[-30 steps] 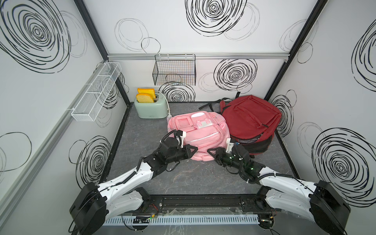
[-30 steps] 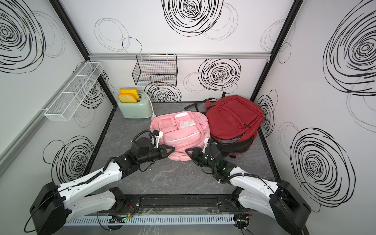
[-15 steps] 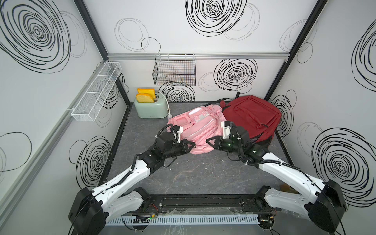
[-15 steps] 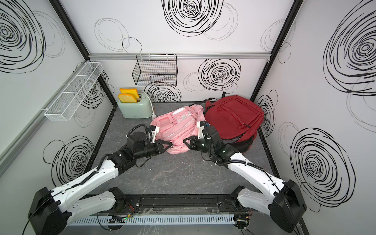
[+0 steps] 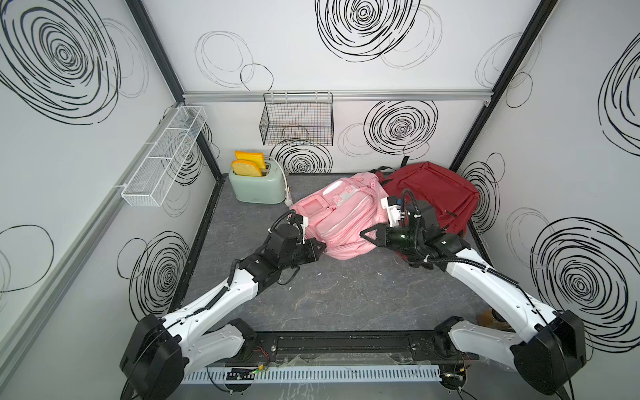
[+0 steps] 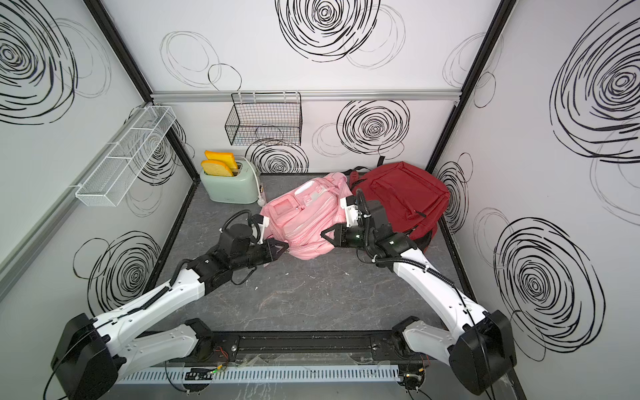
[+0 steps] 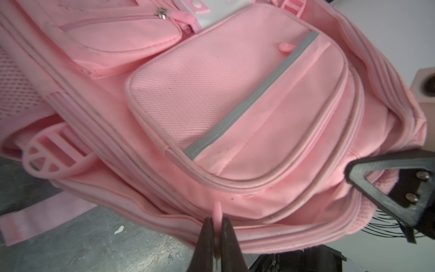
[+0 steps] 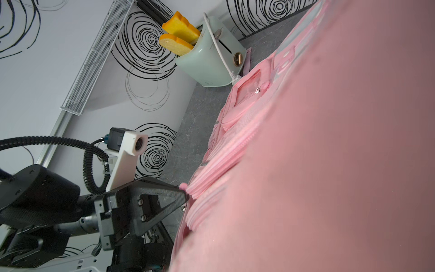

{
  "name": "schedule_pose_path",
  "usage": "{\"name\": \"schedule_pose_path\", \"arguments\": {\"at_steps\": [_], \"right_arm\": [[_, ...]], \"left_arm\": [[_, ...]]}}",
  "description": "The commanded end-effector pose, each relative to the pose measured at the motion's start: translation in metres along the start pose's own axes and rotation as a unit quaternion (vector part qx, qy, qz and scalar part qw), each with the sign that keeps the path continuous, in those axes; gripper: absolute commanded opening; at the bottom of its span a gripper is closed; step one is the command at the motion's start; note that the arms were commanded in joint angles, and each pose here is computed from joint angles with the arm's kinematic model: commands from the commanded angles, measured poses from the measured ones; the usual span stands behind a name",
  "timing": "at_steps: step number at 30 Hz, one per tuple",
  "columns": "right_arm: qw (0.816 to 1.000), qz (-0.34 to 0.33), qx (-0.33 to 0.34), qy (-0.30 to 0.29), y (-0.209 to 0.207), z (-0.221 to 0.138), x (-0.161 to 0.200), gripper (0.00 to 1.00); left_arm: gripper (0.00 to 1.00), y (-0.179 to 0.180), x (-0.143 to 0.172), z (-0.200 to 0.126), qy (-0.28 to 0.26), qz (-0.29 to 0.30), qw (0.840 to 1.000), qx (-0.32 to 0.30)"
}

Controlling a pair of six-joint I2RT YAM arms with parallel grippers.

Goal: Zip up the backpack
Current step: Zip the zipper on the backpack, then place the backpack on the backpack.

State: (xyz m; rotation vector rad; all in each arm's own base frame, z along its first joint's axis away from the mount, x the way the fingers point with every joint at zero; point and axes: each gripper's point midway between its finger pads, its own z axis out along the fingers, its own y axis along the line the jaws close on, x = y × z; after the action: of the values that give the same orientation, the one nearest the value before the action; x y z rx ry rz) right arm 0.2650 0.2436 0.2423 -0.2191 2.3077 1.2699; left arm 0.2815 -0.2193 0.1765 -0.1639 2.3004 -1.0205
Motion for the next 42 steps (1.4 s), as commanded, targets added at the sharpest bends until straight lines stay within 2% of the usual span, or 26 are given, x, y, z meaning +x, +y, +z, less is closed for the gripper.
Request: {"name": "schedule_pose_path", "arguments": {"at_steps": [1, 8, 17, 23, 26, 29, 30, 31, 32, 33, 34, 35, 36, 40, 42], "right_arm": [[0.991, -0.088, -0.095, -0.024, 0.061, -0.027, -0.029, 0.00], [0.994, -0.082, -0.071, 0.007, 0.054, -0.035, -0.034, 0.00], [0.995, -0.072, -0.063, 0.031, 0.040, -0.044, -0.030, 0.00], [0.997, -0.062, -0.050, 0.022, 0.027, -0.048, -0.036, 0.00], [0.998, -0.051, -0.026, 0.013, 0.012, -0.048, -0.041, 0.00], [0.999, -0.032, 0.025, 0.002, -0.015, -0.047, -0.046, 0.00], [0.999, -0.027, 0.044, 0.001, -0.025, -0.045, -0.046, 0.00], [0.998, -0.021, 0.066, -0.002, -0.037, -0.043, -0.047, 0.00], [0.996, -0.015, 0.088, -0.003, -0.049, -0.040, -0.048, 0.00], [0.994, -0.010, 0.109, -0.002, -0.061, -0.037, -0.047, 0.00], [0.992, -0.007, 0.125, -0.002, -0.069, -0.036, -0.048, 0.00], [0.989, -0.005, 0.146, -0.002, -0.079, -0.035, -0.049, 0.00], [0.987, -0.004, 0.160, -0.001, -0.087, -0.034, -0.050, 0.00], [0.968, -0.003, 0.249, -0.020, -0.115, -0.046, -0.062, 0.00], [0.950, 0.003, 0.312, -0.033, -0.136, -0.057, -0.067, 0.04]], "left_arm": [[0.00, 0.044, -0.013, 0.005, -0.030, -0.017, 0.998, -0.060], [0.00, 0.061, -0.047, 0.003, -0.082, -0.036, 0.992, -0.090], [0.00, 0.095, -0.065, 0.002, -0.124, -0.062, 0.979, -0.148], [0.00, 0.114, -0.075, -0.002, -0.150, -0.057, 0.965, -0.206], [0.00, 0.121, -0.081, -0.005, -0.166, -0.054, 0.957, -0.230], [0.00, 0.120, -0.083, -0.007, -0.172, -0.047, 0.955, -0.238], [0.05, 0.117, -0.083, -0.007, -0.172, -0.046, 0.956, -0.232], [0.22, 0.112, -0.082, -0.007, -0.169, -0.045, 0.959, -0.222], [0.43, 0.106, -0.080, -0.006, -0.165, -0.047, 0.963, -0.207], [0.57, 0.096, -0.077, -0.005, -0.161, -0.047, 0.969, -0.183], [0.64, 0.087, -0.076, -0.007, -0.161, -0.046, 0.972, -0.166], [0.79, 0.077, -0.073, -0.011, -0.161, -0.044, 0.975, -0.148], [0.99, 0.067, -0.070, -0.015, -0.160, -0.039, 0.977, -0.132], [0.98, 0.047, -0.067, -0.040, -0.164, -0.027, 0.979, -0.115], [0.98, 0.040, -0.070, -0.053, -0.168, -0.017, 0.979, -0.112]]}}
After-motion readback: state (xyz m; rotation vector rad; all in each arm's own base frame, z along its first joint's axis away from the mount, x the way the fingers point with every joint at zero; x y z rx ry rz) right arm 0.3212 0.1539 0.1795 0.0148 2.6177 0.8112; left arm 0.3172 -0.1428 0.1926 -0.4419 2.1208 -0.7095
